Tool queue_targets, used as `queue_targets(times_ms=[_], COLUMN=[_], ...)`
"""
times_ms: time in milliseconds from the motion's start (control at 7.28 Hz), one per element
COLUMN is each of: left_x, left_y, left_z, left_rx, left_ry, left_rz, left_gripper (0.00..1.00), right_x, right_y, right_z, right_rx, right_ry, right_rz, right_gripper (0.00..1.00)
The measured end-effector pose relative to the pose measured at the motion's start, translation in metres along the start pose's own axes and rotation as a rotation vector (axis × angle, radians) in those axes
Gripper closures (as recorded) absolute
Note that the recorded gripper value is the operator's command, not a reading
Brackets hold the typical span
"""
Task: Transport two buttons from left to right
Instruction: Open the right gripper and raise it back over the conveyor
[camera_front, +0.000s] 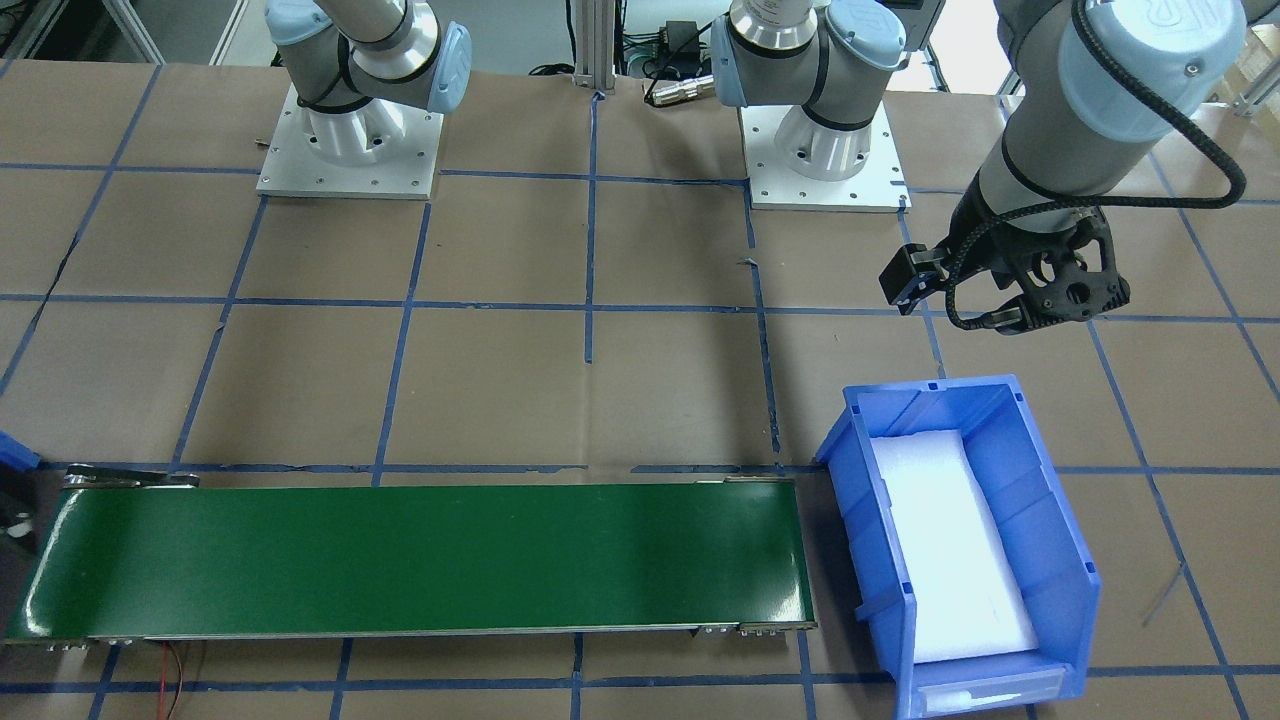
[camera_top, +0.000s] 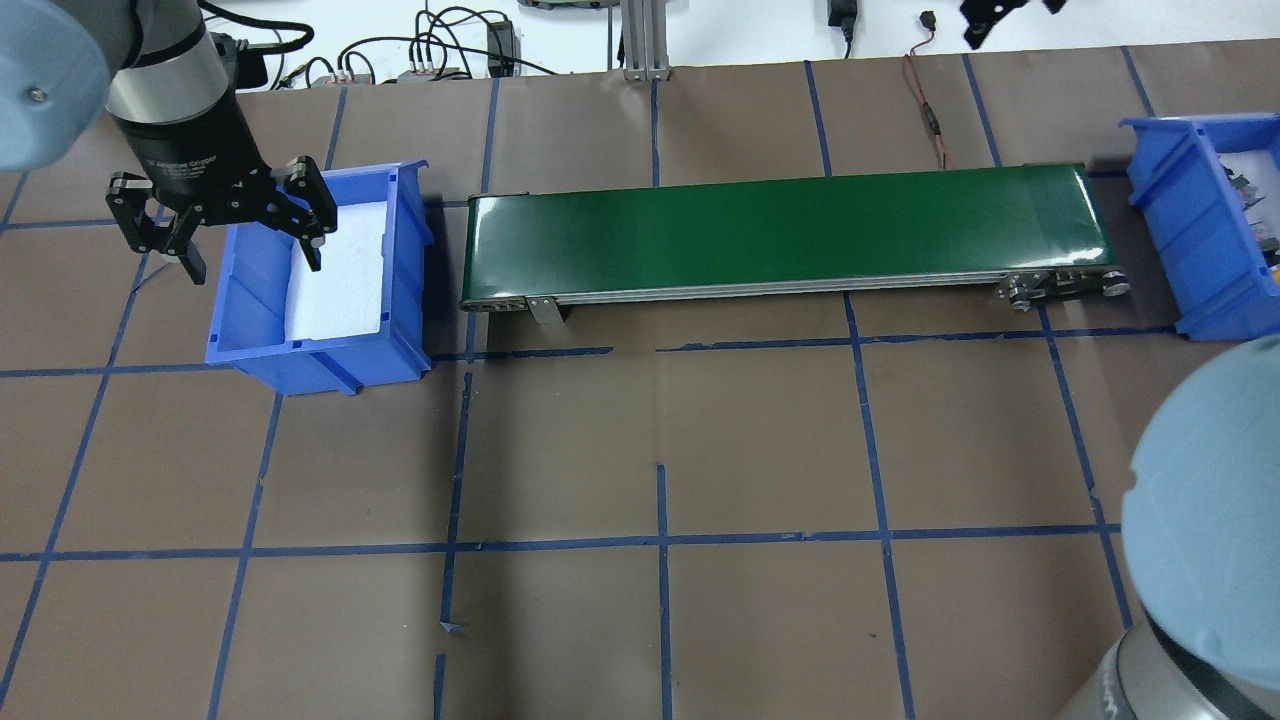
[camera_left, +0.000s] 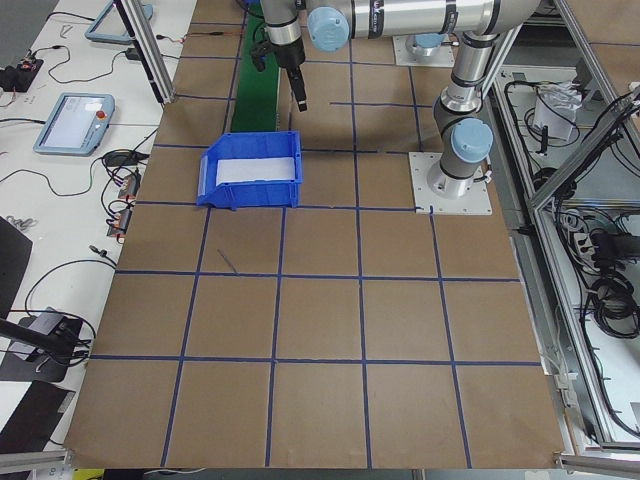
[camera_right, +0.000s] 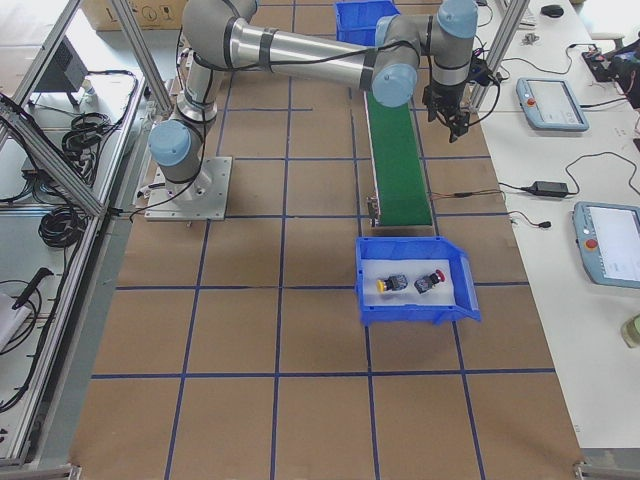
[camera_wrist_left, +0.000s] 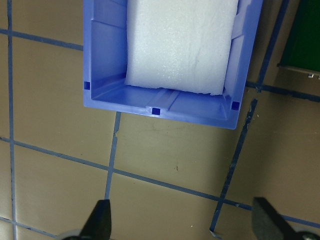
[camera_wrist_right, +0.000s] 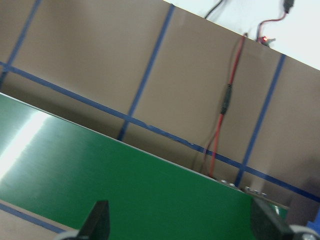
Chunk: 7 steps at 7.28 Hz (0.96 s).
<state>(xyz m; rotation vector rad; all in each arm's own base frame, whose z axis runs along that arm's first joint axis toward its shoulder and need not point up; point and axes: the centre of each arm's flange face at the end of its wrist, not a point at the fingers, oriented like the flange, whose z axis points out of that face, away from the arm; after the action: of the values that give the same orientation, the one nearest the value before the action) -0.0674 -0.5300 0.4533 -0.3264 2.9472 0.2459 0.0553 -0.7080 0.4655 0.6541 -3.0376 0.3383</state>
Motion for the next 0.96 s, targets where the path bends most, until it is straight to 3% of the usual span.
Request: queue_targets(times_ms=[137, 275, 549, 961], left_x=[0.0, 0.0, 0.003, 0.04], left_y=[0.0, 0.0, -0.001, -0.003], left_z=[0.0, 0.001, 0.001, 0.001], left_rx=[-0.001, -0.002, -0.002, 0.039], left_ry=[0.0, -0.001, 0.004, 0.049], left_rz=[0.0, 0.001, 0.005, 0.059], left_gripper=[0.0, 0.0, 0.0, 0.0], right_x=[-0.048, -0.089, -0.132, -0.16], right_y=[-0.01, -0.005, 0.04, 0.105], right_z=[-0.006, -0.014, -0.037, -0.068], right_rx=[0.005, -0.001, -0.049, -0.106], right_ry=[-0.01, -0.023, -0.046, -0.047], right_rz=[-0.003, 0.063, 0.261, 0.335], right_gripper=[0.0, 0.0, 0.0, 0.0])
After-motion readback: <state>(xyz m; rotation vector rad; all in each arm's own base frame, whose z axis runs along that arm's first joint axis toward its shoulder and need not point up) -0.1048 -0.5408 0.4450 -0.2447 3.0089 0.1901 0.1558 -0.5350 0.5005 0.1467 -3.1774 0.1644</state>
